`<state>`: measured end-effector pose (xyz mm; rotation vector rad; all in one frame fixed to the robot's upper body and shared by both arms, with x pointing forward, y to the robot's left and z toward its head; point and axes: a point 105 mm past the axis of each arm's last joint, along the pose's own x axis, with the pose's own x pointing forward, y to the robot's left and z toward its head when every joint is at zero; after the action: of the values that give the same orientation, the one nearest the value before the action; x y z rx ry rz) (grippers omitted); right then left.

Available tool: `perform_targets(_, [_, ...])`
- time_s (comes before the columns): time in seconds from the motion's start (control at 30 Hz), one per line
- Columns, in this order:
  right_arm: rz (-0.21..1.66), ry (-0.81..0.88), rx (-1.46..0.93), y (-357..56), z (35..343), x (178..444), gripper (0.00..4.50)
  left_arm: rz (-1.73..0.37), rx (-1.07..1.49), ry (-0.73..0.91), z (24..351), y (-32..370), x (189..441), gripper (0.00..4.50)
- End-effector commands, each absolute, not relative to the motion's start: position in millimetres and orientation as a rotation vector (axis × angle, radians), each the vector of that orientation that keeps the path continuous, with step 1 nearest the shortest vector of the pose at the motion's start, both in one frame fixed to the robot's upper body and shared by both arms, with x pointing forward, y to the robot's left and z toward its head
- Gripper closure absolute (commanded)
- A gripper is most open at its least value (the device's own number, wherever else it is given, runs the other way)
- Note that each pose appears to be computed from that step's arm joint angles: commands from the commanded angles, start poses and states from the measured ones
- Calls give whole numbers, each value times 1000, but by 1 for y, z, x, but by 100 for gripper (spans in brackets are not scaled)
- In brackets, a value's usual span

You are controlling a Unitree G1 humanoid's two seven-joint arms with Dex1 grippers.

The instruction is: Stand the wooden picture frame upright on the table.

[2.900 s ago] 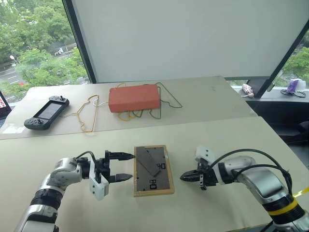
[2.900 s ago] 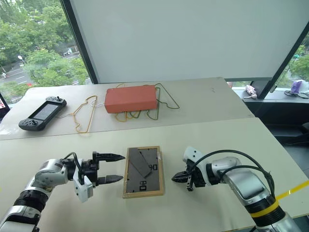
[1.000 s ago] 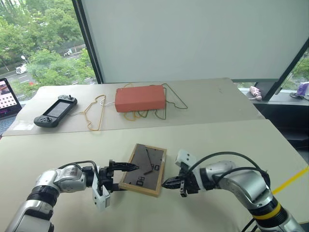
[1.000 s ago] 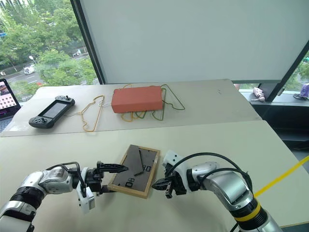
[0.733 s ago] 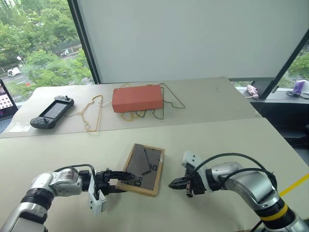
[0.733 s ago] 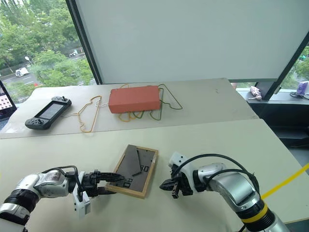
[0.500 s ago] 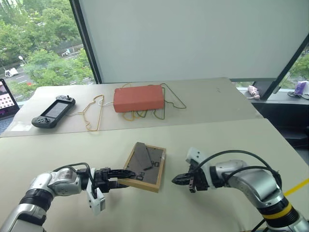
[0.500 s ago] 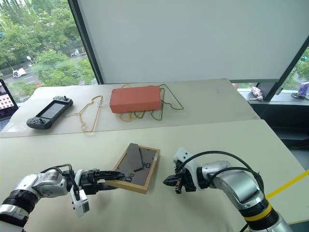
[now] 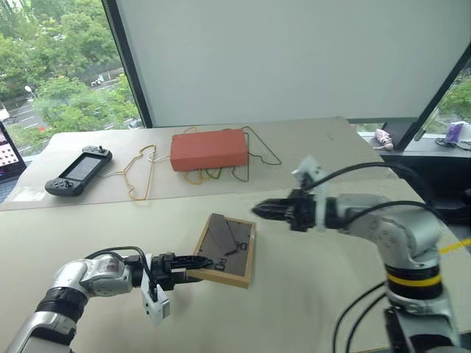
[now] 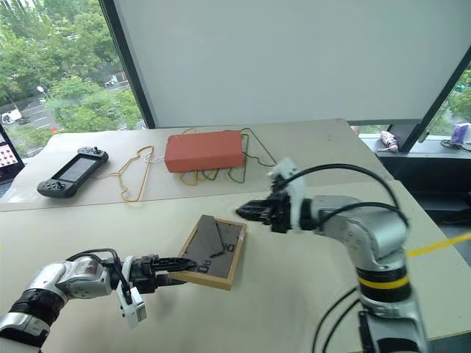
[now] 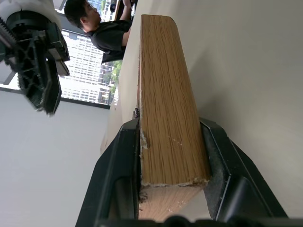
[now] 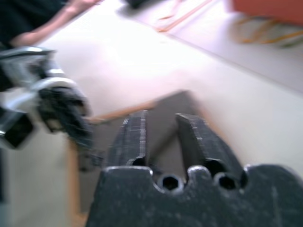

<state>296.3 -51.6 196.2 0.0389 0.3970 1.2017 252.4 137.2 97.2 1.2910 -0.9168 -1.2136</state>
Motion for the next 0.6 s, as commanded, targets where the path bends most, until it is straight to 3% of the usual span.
perform_targets(0.03, [1205,454,63,-47,196,302,174,-1233,1300,-912,93,135,252,325])
perform_targets(0.2, [1181,543,51,-49,177,314,4,-1237,1304,-920,92,133,250,325])
perform_targets(0.43, [1312,658,81,-21,151,302,4,-1229,1312,-922,92,133,249,325])
perform_targets(0.6, [1387,629,118,0,163,299,4,-1226,1313,-920,91,134,249,325])
